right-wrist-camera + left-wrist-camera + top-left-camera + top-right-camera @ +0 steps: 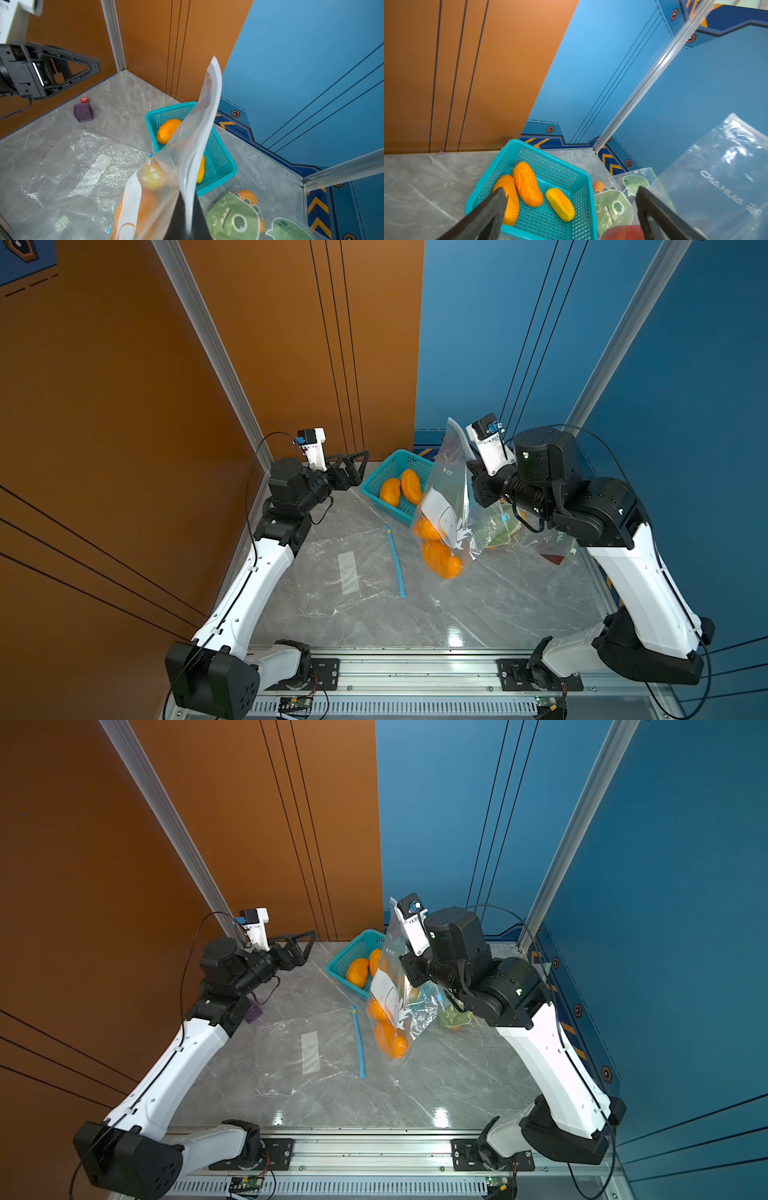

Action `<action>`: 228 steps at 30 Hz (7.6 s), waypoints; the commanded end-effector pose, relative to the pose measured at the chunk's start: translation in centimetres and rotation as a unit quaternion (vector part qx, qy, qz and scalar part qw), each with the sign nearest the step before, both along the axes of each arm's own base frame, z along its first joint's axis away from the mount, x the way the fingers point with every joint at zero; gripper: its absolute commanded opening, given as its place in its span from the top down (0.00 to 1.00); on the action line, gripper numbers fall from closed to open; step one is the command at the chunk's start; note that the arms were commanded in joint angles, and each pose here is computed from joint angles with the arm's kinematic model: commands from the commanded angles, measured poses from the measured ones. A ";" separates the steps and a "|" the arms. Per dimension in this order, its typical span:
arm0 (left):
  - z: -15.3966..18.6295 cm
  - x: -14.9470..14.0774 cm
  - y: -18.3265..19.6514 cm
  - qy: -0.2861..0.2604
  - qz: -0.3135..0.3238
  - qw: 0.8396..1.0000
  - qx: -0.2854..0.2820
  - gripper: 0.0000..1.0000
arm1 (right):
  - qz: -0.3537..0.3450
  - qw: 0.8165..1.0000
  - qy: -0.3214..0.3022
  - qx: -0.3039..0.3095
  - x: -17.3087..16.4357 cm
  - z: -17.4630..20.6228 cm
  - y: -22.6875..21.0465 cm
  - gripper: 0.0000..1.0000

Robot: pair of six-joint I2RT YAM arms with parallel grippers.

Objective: Place the mango in a zip-top bag and seal the zipper
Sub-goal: Pick up the zipper food storage bag at the center of the board, then adjust the basket at the center of the board, then place the zipper food storage bag in the zipper food storage bag, then pick up the zipper food storage bag at the center of the board.

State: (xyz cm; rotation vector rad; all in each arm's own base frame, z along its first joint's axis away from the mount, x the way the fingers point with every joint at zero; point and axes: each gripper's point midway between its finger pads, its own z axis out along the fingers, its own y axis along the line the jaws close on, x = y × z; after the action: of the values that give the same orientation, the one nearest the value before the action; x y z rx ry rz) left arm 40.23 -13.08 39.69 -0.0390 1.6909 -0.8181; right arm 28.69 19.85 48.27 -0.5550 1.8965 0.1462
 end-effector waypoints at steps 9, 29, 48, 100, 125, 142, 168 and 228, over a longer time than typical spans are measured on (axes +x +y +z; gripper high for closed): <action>-13.5 8.4 1.5 0.180 0.047 0.979 0.082 0.03 | -0.167 0.985 -0.007 0.036 1.3 -0.1 -7.5 1.00; -27.1 17.6 -2.5 0.295 -0.052 0.946 0.120 0.17 | -0.198 0.979 0.002 0.055 2.0 -1.4 -9.7 1.00; -26.3 14.5 4.2 0.310 0.124 0.921 0.199 0.76 | -0.195 0.978 0.042 0.069 5.5 -4.3 -10.7 1.00; -21.3 4.1 8.5 0.285 0.214 0.931 0.078 0.02 | -0.326 0.908 0.241 0.106 13.1 -21.7 -26.0 0.72; -27.4 -8.2 3.8 0.374 0.142 0.916 -0.007 0.09 | -0.185 0.937 0.260 0.140 2.7 -26.3 -1.2 0.47; -34.9 -15.5 4.0 0.452 0.178 0.871 0.076 0.38 | -0.115 0.926 0.358 0.020 0.6 -40.4 11.3 0.61; -38.2 -16.8 5.4 0.490 0.188 0.842 0.127 0.38 | -0.041 0.890 0.439 0.117 2.8 -44.3 17.9 0.38; -22.2 -11.5 1.1 0.347 0.135 0.925 -0.075 0.18 | 0.334 0.929 0.150 0.048 -1.6 -29.8 20.4 1.00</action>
State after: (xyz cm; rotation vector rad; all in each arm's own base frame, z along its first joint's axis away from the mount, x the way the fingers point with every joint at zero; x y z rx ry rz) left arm 28.53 -11.69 15.56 -0.7282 2.2412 -0.7146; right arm 26.97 40.66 16.81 -1.0371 2.0199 0.8653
